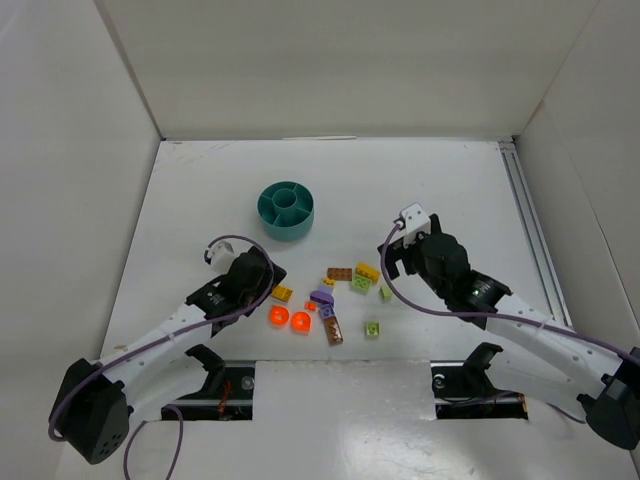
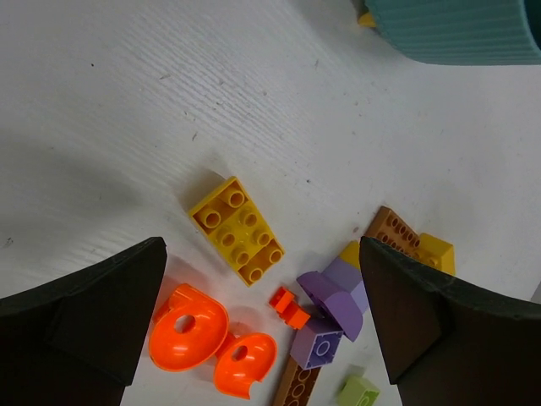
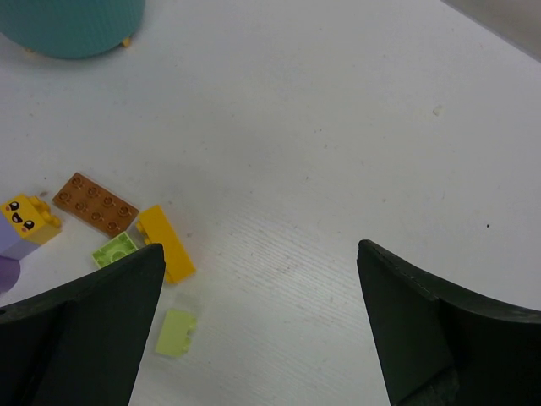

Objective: Sort the legos into containers by color

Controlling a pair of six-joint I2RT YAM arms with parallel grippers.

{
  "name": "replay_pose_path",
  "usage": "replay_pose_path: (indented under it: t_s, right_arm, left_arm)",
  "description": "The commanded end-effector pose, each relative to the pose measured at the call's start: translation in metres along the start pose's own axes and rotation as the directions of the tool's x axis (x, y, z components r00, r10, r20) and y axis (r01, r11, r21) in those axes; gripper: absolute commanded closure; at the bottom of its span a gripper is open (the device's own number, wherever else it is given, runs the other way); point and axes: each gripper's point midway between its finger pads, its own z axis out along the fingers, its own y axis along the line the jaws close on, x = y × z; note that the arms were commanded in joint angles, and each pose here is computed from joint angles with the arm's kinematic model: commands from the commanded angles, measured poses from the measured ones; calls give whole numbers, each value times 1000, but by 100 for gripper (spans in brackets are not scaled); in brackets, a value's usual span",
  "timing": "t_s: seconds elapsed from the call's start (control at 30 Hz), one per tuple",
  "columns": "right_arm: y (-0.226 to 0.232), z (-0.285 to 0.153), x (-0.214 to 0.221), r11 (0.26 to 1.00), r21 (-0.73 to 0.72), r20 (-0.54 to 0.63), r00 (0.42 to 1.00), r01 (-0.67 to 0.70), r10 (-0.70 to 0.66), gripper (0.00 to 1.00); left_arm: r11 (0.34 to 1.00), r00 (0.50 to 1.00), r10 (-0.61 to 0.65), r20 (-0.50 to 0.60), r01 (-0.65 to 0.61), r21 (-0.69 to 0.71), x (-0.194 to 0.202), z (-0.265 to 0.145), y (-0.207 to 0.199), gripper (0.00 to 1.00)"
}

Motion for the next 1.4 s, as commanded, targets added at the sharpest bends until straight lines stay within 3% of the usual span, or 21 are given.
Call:
replay_pose_path:
  t_s: [0.0,0.3,0.4,0.67,0.9,1.07,1.27,1.37]
  right_arm:
    - [-2,-3,-5,1000,15,29,999,-26,25,0]
    - [-8,-4,2,999,48,19,1000,-14,13,0]
    - [-9,-3,4,998,58,9,1000,-11,10,2]
    - [-15,-8,9,996,87,8,1000,-12,11,3]
    - [-23,-15,9,992,123,28,999,-40,37,3]
    - [-26,-20,10,990,133,40,998,-47,42,3]
    - [-28,-20,13,988,143,32,998,-52,48,3]
    - [-29,-21,13,987,152,32,998,-52,48,3]
  left_arm:
    - [999,999,-46,19,46,6,-3,6,-9,5]
    - [995,996,-89,27,90,-51,1,23,-8,27]
    - [992,997,-81,18,83,-99,4,27,-1,29]
    - [991,999,-44,-25,40,-124,25,38,2,44]
    - [986,1000,1,-22,-5,-164,27,43,-1,65]
    - [986,999,39,-17,-41,-161,28,45,-9,65]
    - [968,995,103,-14,-103,-228,29,49,-8,58]
    - [967,993,113,-21,-115,-228,32,52,-13,61]
